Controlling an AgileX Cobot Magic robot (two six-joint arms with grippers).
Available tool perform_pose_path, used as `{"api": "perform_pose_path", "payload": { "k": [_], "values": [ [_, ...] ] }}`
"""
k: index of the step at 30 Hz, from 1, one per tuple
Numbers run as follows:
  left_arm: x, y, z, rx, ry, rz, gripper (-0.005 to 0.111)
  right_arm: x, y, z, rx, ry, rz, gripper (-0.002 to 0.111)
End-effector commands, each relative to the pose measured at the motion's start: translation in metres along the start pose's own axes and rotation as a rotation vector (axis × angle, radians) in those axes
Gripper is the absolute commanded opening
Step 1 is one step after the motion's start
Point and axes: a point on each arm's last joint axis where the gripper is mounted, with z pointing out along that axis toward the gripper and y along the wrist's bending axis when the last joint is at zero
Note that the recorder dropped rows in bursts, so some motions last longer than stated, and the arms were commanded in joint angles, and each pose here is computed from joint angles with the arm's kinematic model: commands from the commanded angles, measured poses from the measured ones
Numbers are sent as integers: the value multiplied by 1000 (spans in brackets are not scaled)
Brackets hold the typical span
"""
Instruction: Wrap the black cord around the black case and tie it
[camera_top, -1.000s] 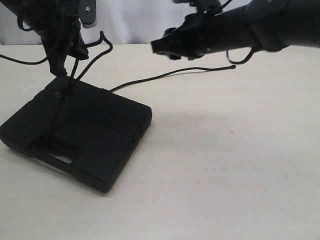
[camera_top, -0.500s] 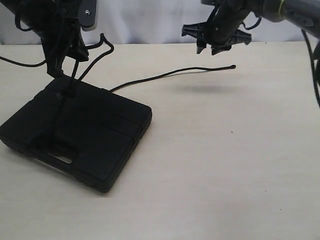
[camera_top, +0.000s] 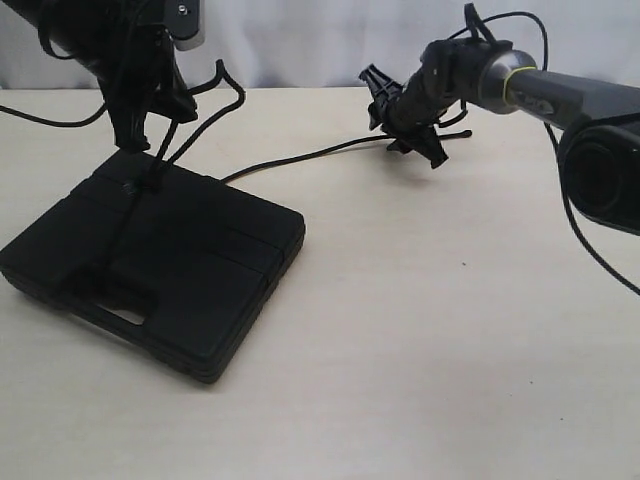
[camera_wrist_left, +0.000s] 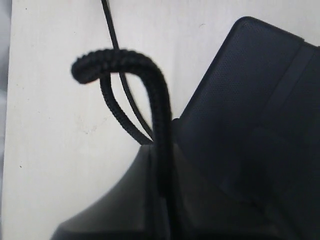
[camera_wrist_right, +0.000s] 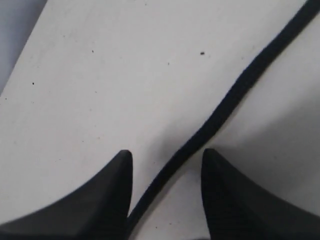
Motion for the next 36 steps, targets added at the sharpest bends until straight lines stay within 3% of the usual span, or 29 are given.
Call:
{"api": "perform_pose_path", "payload": {
  "k": [1,11,14,17,19,21,27,33,36],
  "values": [
    [-4,2,-5,-18,-30,-14,0,4,2,6,-48,23,70,42],
    [-4,0,-5,2,-25,-12,0,4,0,18,-99,-5,115,41],
    [-4,0,-5,2,-25,-12,0,4,-1,20,-96,-4,108,30],
    [-4,0,-5,2,-25,-12,0,5,-4,23,-85,1,104,9],
    [-3,0,-5,8,-25,-12,0,7,-7,23,-56,17,95,4],
    [-3,-2,-5,22,-21,-9,0,8,-8,23,-45,21,-27,4],
    [-3,-3,-5,38,-19,3,0,1,-1,-7,7,77,-616,4],
    [-3,-4,-5,50,-15,12,0,-6,12,-52,13,114,-811,4],
    [-2,-6,-5,68,-14,57,0,3,12,-63,-56,154,-954,4]
  ]
}}
